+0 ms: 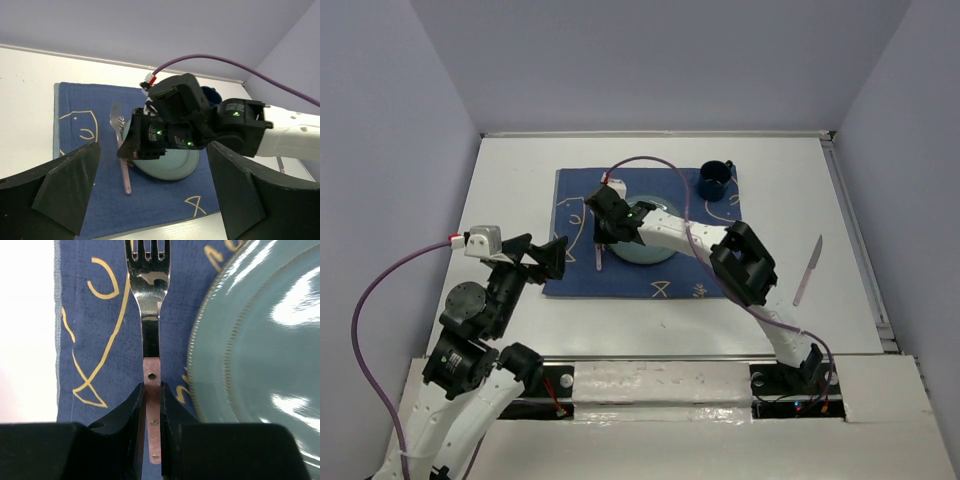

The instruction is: Set the dinner table for one person

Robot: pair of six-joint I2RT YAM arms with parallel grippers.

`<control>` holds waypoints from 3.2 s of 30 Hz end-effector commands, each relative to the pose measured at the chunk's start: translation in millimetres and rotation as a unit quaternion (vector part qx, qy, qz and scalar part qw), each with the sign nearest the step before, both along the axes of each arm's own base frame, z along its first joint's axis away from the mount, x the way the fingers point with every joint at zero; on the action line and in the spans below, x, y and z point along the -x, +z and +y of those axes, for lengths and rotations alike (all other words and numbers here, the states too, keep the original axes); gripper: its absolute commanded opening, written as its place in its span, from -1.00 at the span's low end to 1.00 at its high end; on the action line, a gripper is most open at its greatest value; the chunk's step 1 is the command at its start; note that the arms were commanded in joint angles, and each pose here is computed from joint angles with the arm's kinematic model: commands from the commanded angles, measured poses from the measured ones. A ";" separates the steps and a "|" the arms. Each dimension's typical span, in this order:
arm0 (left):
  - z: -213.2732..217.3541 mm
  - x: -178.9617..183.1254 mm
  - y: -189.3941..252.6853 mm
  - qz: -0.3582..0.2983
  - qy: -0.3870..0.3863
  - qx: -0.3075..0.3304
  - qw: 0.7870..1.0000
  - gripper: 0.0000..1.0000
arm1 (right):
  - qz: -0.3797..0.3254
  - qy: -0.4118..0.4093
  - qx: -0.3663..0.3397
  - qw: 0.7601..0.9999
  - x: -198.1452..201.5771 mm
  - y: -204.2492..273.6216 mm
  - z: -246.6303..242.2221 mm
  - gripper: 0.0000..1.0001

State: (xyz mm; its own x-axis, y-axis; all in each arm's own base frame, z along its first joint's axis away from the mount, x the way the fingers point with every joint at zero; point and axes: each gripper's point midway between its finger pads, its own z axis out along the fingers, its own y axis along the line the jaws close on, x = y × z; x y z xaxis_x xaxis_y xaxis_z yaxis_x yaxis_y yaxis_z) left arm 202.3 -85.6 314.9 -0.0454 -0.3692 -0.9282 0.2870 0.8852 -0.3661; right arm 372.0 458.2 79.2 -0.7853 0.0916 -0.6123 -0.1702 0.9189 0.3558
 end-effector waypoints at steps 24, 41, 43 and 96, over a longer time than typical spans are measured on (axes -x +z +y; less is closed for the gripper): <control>-5.8 -8.6 2.7 0.003 -0.005 0.004 1.000 0.98 | 0.036 -0.024 -0.074 0.996 -1.1 -18.5 53.2 -0.42; -5.8 -1.4 10.5 -0.015 -0.014 0.010 1.000 0.98 | -0.099 -0.084 -0.051 0.990 -5.0 101.1 -83.0 -0.04; -6.7 1.8 12.2 -0.021 -0.019 0.013 1.000 0.98 | -0.095 -0.168 -0.036 0.981 -17.7 93.1 -162.3 -0.08; -7.3 37.6 36.1 -0.073 -0.066 0.043 0.994 0.98 | 0.101 -0.452 0.087 0.882 89.6 -8.3 -538.5 -1.00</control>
State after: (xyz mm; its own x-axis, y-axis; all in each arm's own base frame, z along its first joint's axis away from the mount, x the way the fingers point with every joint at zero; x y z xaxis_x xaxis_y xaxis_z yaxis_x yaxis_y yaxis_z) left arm 166.4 -95.3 338.1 -0.0028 -0.4320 -0.9018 0.4428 0.8081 -0.3885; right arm 272.5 -73.9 24.6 -0.5390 0.7545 -0.3745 0.7522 0.6312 0.1890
